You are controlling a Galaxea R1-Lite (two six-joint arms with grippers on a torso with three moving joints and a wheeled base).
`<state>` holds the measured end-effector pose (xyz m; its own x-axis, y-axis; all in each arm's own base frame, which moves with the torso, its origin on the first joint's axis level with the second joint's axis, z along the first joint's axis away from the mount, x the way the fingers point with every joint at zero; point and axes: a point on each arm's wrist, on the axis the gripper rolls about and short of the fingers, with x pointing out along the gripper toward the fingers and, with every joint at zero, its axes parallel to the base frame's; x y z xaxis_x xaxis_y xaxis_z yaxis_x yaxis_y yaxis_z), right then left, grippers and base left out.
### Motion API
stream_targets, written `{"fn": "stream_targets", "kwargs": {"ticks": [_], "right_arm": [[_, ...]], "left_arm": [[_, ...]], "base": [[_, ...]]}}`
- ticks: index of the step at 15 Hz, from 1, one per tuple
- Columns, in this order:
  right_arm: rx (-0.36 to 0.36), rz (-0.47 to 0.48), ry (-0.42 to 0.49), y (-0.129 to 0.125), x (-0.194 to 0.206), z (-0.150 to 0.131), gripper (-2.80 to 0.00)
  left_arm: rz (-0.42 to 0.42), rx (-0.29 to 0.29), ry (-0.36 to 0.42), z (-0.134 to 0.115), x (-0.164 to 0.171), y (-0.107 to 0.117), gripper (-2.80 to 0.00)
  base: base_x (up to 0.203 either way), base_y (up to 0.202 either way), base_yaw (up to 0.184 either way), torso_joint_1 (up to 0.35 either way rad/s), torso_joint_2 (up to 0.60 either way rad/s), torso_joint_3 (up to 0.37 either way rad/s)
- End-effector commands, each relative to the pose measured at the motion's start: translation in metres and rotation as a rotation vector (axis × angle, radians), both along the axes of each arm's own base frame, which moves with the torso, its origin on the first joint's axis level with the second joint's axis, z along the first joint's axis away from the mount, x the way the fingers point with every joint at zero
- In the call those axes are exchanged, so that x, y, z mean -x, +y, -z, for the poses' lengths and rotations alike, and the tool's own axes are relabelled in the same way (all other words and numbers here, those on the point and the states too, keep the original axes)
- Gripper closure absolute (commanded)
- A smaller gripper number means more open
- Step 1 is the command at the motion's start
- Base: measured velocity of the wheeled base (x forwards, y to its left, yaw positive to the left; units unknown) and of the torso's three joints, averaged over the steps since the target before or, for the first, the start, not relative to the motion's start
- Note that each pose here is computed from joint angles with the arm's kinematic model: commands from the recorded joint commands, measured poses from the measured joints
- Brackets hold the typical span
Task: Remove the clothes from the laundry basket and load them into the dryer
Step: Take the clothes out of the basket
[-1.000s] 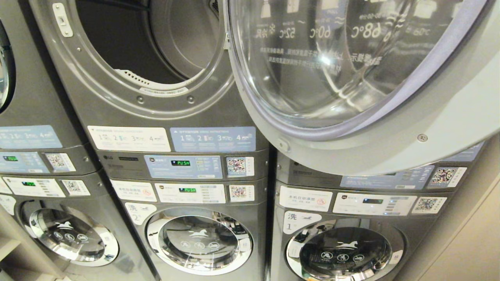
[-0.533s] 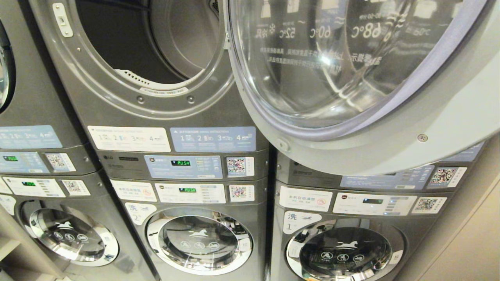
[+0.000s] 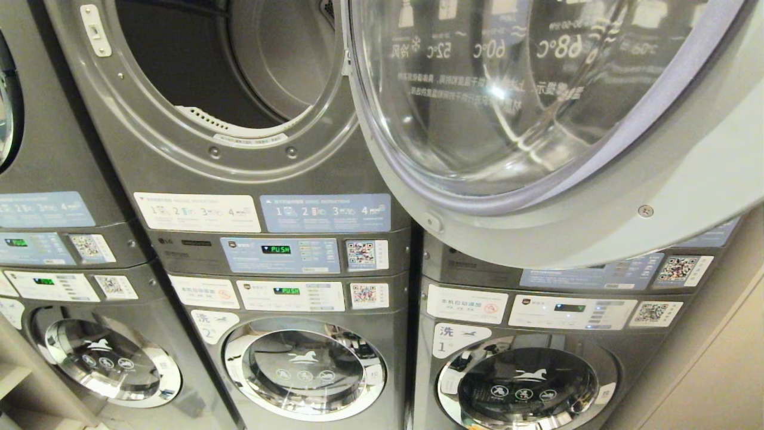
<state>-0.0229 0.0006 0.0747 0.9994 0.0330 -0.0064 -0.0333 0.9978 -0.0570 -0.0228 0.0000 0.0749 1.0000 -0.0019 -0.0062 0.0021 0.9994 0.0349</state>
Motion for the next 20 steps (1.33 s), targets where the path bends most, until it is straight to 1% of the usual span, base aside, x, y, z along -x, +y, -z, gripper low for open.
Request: {"fn": "stream_targets", "kwargs": {"ticks": [1,20], "right_arm": [[0.001,-0.001,0.0,0.0,0.0,0.0,0.0],[0.001,-0.001,0.0,0.0,0.0,0.0,0.0]], "left_arm": [[0.0,0.0,0.0,0.0005,0.0,0.0,0.0],[0.0,0.0,0.0,0.0005,0.0,0.0,0.0]], "base": [[0.0,0.0,0.0,0.0,0.0,0.0],[0.0,0.0,0.0,0.0,0.0,0.0]]}}
